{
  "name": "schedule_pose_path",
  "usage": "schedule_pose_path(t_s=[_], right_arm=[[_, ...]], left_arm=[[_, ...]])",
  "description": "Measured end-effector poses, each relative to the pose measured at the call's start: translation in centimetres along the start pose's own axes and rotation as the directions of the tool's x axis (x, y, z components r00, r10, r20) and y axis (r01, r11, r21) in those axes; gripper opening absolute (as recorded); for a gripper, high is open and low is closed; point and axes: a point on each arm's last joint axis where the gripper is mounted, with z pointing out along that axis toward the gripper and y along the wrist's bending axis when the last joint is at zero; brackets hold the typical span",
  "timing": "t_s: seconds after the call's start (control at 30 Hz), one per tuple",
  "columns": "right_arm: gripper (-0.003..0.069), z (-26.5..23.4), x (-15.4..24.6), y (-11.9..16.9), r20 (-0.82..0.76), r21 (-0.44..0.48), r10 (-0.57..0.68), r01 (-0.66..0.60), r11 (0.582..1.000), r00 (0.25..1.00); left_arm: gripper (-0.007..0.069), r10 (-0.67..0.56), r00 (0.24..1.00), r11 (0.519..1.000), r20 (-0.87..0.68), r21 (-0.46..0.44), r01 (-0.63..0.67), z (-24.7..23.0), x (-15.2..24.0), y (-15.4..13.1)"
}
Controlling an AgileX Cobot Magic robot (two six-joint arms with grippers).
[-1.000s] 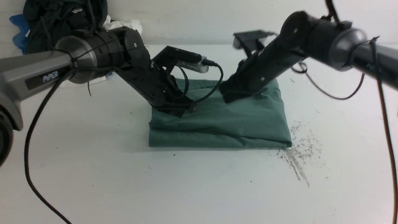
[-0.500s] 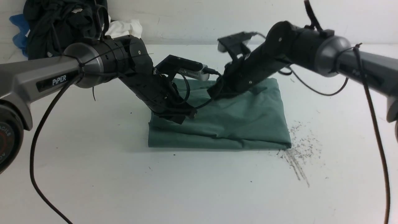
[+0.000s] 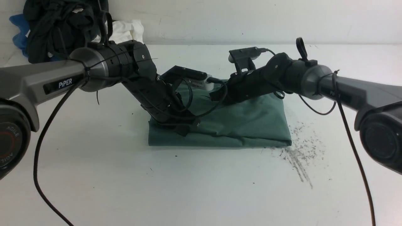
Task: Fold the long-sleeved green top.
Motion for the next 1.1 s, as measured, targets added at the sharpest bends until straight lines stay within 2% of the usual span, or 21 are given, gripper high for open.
schedule_pose_path(t_s=[0.1, 0.2, 0.23, 0.37, 0.4, 0.43, 0.47, 0.5, 0.53, 0.57, 0.67, 0.77, 0.87, 0.9, 0.97, 1.0, 1.03, 1.1], right_arm=[[-0.0014, -1.3, -1.6, 0.6, 0.004, -0.039, -0.032, 0.032, 0.999, 0.999], [-0.0014, -5.5, -5.1, 1.4, 0.016, -0.071, -0.129, 0.129, 0.989, 0.992], [-0.0014, -5.9, -5.3, 1.4, 0.006, -0.066, -0.134, 0.134, 0.989, 0.991], [-0.0014, -15.8, -9.9, 2.5, -0.022, 0.000, -0.311, 0.311, 0.950, 0.950], [-0.0014, -16.0, -9.7, 2.5, -0.022, 0.000, -0.311, 0.311, 0.950, 0.950], [-0.0014, -18.8, -10.3, 2.6, -0.079, 0.052, -0.336, 0.341, 0.939, 0.938], [-0.0014, -20.5, -10.5, 2.5, -0.095, 0.089, -0.331, 0.339, 0.937, 0.939], [-0.0014, -20.5, -10.5, 2.5, -0.107, 0.087, -0.333, 0.342, 0.936, 0.937], [-0.0014, -23.4, -10.9, 2.6, -0.126, 0.151, -0.289, 0.306, 0.940, 0.949], [-0.0014, -24.5, -11.0, 2.7, -0.127, 0.177, -0.259, 0.278, 0.944, 0.958], [-0.0014, -26.5, -11.3, 3.0, -0.107, 0.208, -0.205, 0.223, 0.952, 0.973], [-0.0014, -28.7, -11.8, 4.2, -0.058, 0.183, -0.168, 0.176, 0.967, 0.984], [-0.0014, -29.9, -12.0, 5.5, -0.005, 0.106, -0.138, 0.138, 0.985, 0.990], [-0.0014, -29.9, -12.0, 5.5, -0.006, 0.101, -0.135, 0.135, 0.986, 0.991], [-0.0014, -29.9, -11.2, 5.9, -0.017, 0.062, -0.117, 0.118, 0.991, 0.993], [-0.0014, -30.0, -11.3, 6.0, -0.021, 0.061, -0.118, 0.119, 0.991, 0.993], [-0.0014, -29.6, -10.3, 6.0, -0.047, 0.043, -0.110, 0.112, 0.993, 0.993], [-0.0014, -29.0, -8.7, 6.0, -0.098, 0.029, -0.101, 0.104, 0.994, 0.990]], left_arm=[[-0.0007, 0.038, 0.999, 0.999, -0.014, -0.033, -0.038, -0.8, 0.1, 0.0], [-0.0007, 0.076, 0.997, 0.993, 0.009, -0.092, -0.074, -4.3, -0.2, -0.4], [-0.0007, 0.076, 0.997, 0.993, 0.014, -0.093, -0.075, -4.6, -0.3, -0.5], [-0.0007, 0.158, 0.980, 0.975, 0.121, -0.179, -0.135, -13.2, -0.2, -2.8], [-0.0007, 0.165, 0.977, 0.973, 0.135, -0.185, -0.139, -14.0, -0.1, -3.1], [-0.0007, 0.184, 0.966, 0.967, 0.180, -0.207, -0.145, -16.7, 0.2, -3.9], [-0.0007, 0.198, 0.957, 0.963, 0.211, -0.222, -0.150, -18.5, 0.5, -4.5], [-0.0007, 0.198, 0.957, 0.964, 0.210, -0.221, -0.151, -18.4, 0.5, -4.5], [-0.0007, 0.213, 0.943, 0.959, 0.257, -0.238, -0.152, -21.0, 1.3, -5.5], [-0.0007, 0.219, 0.933, 0.957, 0.285, -0.248, -0.149, -22.5, 1.7, -6.0], [-0.0007, 0.217, 0.922, 0.958, 0.322, -0.253, -0.137, -24.3, 3.0, -6.9], [-0.0007, 0.207, 0.904, 0.962, 0.373, -0.245, -0.120, -25.9, 5.7, -8.1], [-0.0007, 0.211, 0.881, 0.959, 0.422, -0.262, -0.104, -26.5, 9.7, -9.1], [-0.0007, 0.213, 0.880, 0.959, 0.426, -0.266, -0.103, -26.5, 10.2, -9.1], [-0.0007, 0.231, 0.865, 0.950, 0.445, -0.297, -0.101, -26.3, 13.7, -9.5], [-0.0007, 0.233, 0.865, 0.948, 0.444, -0.301, -0.101, -26.2, 14.0, -9.5], [-0.0007, 0.243, 0.863, 0.942, 0.443, -0.322, -0.099, -25.4, 16.5, -9.5], [-0.0007, 0.250, 0.859, 0.936, 0.446, -0.340, -0.095, -24.3, 19.0, -9.5]])
